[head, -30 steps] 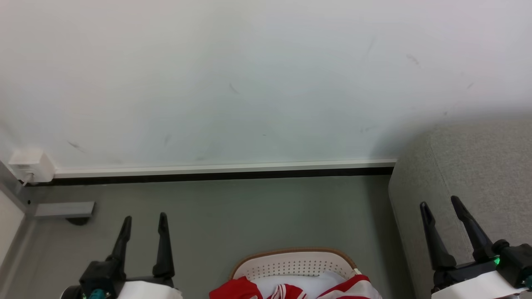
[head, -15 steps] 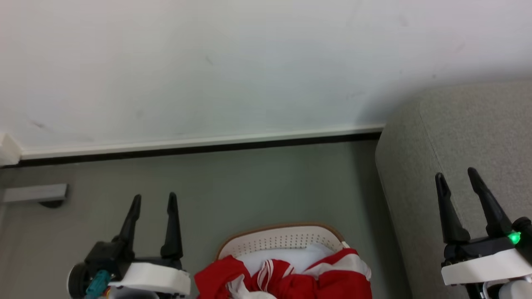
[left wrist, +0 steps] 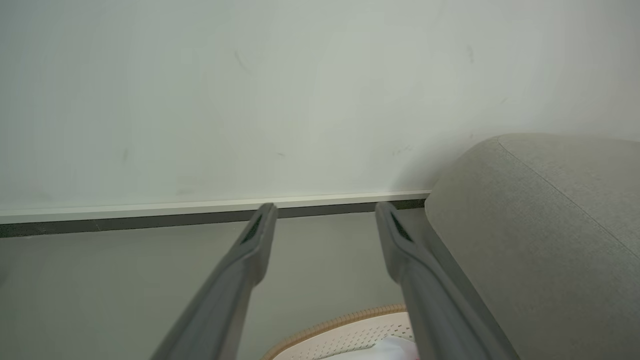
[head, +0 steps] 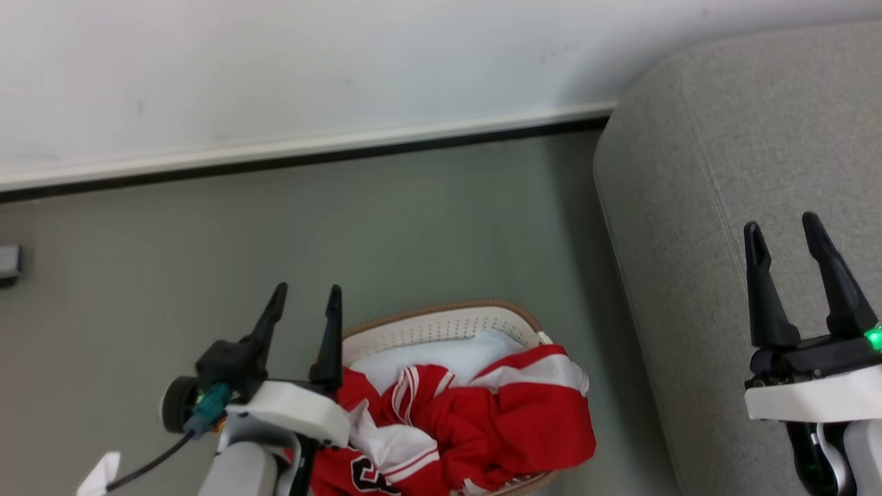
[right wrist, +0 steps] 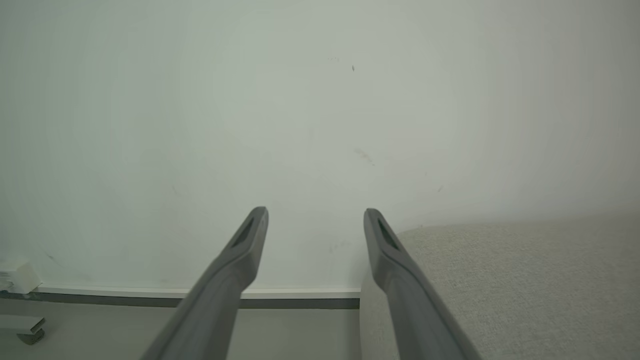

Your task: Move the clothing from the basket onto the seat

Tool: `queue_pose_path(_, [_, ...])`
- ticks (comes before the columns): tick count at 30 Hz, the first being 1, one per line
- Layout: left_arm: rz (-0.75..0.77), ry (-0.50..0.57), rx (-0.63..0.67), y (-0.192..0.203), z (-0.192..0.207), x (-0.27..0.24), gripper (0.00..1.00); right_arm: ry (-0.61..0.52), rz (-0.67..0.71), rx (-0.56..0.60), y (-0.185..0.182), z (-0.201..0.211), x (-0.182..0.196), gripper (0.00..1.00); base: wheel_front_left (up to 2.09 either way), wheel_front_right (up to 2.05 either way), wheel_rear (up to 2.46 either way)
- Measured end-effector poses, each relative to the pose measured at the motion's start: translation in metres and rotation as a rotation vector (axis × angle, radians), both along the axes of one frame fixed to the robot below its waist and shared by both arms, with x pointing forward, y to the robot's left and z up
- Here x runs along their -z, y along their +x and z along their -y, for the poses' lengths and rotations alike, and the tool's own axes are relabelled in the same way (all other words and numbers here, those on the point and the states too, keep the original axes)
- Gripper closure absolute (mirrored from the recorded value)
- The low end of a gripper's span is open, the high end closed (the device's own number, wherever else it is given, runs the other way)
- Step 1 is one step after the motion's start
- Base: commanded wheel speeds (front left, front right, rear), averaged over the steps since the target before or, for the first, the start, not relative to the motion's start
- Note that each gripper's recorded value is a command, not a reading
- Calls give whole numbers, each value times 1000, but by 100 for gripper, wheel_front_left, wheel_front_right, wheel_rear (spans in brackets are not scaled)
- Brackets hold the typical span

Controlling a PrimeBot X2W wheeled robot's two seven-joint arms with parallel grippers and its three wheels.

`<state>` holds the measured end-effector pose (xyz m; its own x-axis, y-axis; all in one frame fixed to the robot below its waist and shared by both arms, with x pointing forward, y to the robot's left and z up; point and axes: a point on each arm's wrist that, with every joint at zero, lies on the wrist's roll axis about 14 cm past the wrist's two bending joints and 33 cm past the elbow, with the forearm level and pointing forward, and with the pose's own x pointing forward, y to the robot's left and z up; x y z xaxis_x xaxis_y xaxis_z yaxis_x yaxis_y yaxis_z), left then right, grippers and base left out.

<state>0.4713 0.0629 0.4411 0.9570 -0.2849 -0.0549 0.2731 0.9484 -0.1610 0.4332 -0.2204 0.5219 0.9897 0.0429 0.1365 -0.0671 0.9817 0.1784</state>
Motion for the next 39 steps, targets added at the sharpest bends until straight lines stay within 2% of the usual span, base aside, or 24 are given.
queue_pose_path(10, [-285, 51, 220, 2, 61, 107, 0, -17, -23, 62, 23, 24, 15, 0, 0, 0, 0])
queue_pose_path(15, [-455, 91, 309, -7, 80, 159, 0, -20, -28, 97, 29, 36, 20, 0, 0, 0, 0])
queue_pose_path(19, [-598, 118, 364, -14, 91, 196, 0, 20, -32, 132, 35, 44, 27, 0, 0, 0, 0])
queue_pose_path(28, [-854, 232, 451, -34, 101, 272, 0, 50, -82, 171, 48, 48, 58, 0, 0, 0, 0])
queue_pose_path(33, [-940, 326, 490, -42, 99, 308, 0, 45, -101, 202, 51, 56, 70, 0, 0, 0, 0])
queue_pose_path(39, [-1007, 361, 498, -43, 102, 343, 0, 36, -149, 224, 53, 60, 92, 0, 0, 0, 0])
